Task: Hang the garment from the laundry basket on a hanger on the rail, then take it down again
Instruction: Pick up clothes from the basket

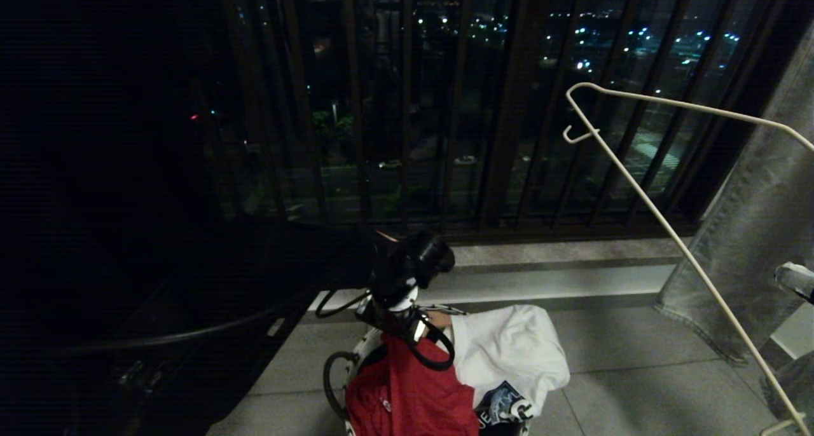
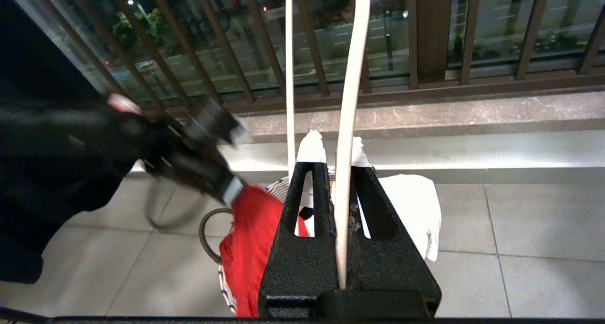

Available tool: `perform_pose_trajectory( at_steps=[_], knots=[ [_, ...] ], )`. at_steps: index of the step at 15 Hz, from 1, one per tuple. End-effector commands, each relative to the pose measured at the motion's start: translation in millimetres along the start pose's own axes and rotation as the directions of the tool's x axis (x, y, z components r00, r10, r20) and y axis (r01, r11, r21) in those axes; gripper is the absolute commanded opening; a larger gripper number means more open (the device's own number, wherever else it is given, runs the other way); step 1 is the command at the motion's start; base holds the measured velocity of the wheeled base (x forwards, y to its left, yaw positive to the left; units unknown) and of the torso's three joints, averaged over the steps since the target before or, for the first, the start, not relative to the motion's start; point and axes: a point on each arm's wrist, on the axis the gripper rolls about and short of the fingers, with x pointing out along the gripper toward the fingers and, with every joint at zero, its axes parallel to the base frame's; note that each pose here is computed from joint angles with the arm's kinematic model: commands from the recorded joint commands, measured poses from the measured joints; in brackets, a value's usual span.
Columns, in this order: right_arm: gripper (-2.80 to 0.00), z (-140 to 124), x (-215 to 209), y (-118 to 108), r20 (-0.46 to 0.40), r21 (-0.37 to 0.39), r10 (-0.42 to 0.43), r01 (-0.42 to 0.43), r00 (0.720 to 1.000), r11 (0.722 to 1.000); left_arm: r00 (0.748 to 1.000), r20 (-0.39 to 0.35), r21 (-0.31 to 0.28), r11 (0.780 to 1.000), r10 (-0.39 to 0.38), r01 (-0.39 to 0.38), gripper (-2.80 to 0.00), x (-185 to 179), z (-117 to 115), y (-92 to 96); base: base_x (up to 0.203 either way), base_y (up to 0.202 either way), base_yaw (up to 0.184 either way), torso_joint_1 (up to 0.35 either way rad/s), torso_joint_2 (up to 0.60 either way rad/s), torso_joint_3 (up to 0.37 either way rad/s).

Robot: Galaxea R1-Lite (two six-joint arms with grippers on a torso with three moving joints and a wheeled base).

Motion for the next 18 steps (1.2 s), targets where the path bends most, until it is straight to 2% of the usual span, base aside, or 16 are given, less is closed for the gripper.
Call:
perform_pose_trajectory(
  at_steps=[1,3,4,7,13,18],
  knots=[
    [-2.8,1,0,0,0.004,0.003,-0.001,0.001,1.0,1.0,0.994,0.107,-0.042,0.999,-0.016,0.021,-2.8,-49,14,16.2,0.0,0.0,0.0,0.0,0.0,0.0],
    [-2.8,0,0,0,0.003,0.003,-0.001,0.001,1.0,1.0,0.984,0.176,-0.066,0.997,-0.021,0.033,-2.8,-64,22,20.8,0.0,0.0,0.0,0.0,0.0,0.0],
    [-2.8,0,0,0,0.0,0.001,-0.001,0.001,1.0,1.0,0.971,0.236,-0.086,0.995,-0.027,0.049,-2.8,-73,29,23.6,0.0,0.0,0.0,0.0,0.0,0.0],
    [-2.8,-2,2,0,-0.009,-0.003,-0.004,0.004,1.0,1.0,0.944,0.327,-0.111,0.991,-0.036,0.076,-2.8,-101,36,32.4,0.0,0.0,0.0,0.0,0.0,0.0],
    [-2.8,-2,2,0,-0.009,-0.003,-0.004,0.004,1.0,1.0,0.898,0.441,-0.136,0.989,0.0,0.066,-2.8,-159,37,55.1,0.0,0.0,0.0,0.0,0.0,0.0],
    [-2.8,-5,4,0,-0.022,-0.007,-0.008,0.007,1.0,1.0,0.86,0.504,-0.18,0.984,0.081,0.013,-2.8,-200,31,71.1,0.0,0.0,0.0,0.0,0.0,0.0]
  ],
)
